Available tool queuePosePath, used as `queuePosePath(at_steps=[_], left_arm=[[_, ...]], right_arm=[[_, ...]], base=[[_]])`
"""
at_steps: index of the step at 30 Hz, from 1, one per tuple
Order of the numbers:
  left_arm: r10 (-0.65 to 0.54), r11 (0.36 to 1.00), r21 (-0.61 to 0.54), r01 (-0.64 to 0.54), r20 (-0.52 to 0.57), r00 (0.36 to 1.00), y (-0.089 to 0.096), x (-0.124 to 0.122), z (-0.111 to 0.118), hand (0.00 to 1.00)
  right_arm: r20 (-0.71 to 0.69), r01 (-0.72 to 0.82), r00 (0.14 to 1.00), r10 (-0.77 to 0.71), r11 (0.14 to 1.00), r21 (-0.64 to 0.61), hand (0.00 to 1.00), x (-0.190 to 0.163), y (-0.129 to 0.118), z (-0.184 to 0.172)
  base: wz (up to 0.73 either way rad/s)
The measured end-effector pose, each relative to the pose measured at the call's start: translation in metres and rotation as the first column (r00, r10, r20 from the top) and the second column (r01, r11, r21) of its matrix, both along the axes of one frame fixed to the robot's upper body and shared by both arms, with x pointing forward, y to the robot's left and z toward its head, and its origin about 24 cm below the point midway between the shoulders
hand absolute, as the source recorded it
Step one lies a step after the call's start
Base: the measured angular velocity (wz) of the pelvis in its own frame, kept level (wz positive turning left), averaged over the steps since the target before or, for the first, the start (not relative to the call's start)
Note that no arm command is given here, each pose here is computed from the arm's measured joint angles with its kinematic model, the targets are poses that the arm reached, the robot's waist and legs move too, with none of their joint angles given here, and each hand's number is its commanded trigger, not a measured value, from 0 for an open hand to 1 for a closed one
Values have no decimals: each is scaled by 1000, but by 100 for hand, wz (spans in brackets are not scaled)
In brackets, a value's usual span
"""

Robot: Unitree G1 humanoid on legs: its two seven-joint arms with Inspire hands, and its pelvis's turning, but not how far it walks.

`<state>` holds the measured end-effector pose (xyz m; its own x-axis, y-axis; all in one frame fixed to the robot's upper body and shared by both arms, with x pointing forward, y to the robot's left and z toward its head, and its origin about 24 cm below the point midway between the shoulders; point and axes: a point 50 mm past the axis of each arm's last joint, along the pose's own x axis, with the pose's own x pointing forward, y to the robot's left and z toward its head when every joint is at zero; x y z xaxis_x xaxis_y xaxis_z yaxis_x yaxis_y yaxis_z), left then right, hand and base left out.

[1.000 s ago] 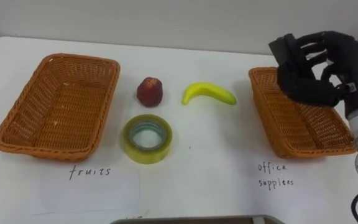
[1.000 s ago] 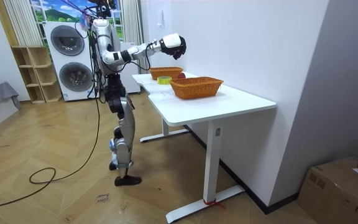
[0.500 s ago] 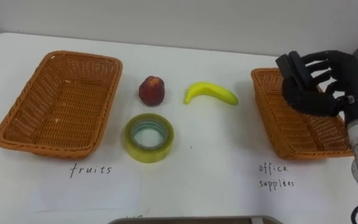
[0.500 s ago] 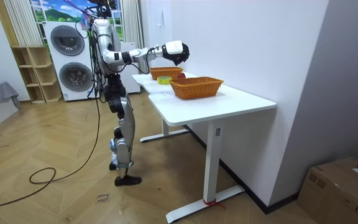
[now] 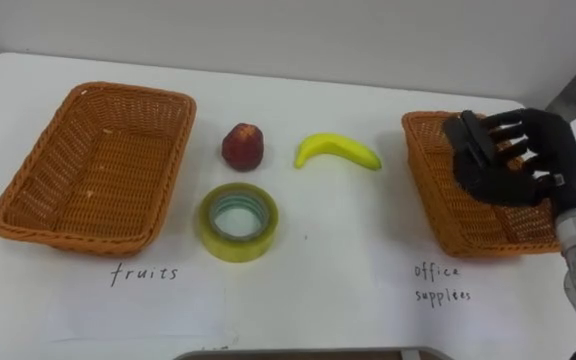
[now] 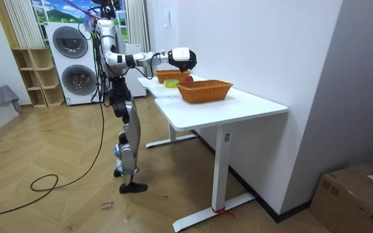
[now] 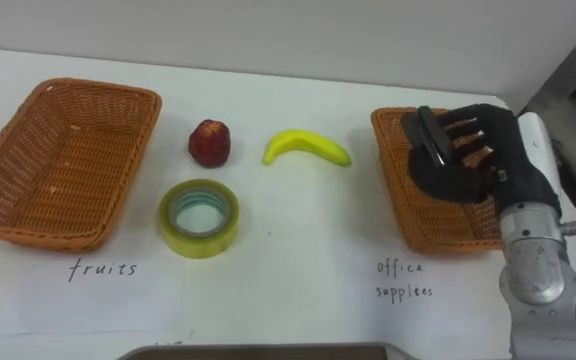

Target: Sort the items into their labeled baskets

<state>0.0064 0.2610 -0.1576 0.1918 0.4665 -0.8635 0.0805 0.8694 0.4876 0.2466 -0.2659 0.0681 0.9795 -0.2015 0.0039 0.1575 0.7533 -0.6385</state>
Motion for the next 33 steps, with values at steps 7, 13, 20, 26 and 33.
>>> queuePosePath(at_steps=[7, 13, 20, 26, 33], left_arm=[[-2, 1000, -1, 2, -1, 1000, 0, 0, 0, 0], [-17, 1000, 4, 17, -4, 1000, 0, 3, 0, 0], [-21, 1000, 3, 21, -6, 1000, 1, 6, 0, 0], [-24, 1000, -14, 24, -9, 1000, 1, 6, 0, 0], [-19, 1000, -24, 19, -16, 1000, 1, 3, 0, 0]], right_arm=[[-44, -39, 998, 39, 999, 12, 100, 0, 1, -4], [-76, -55, 996, 55, 998, 10, 100, 0, 1, -8], [-119, -77, 990, 78, 997, 15, 100, 0, 1, -13], [-150, -101, 984, 99, 995, -10, 100, 0, 2, -14], [-162, -88, 983, 86, 996, -4, 100, -1, 1, -16]], base=[[0], [1], [0], [0], [0]])
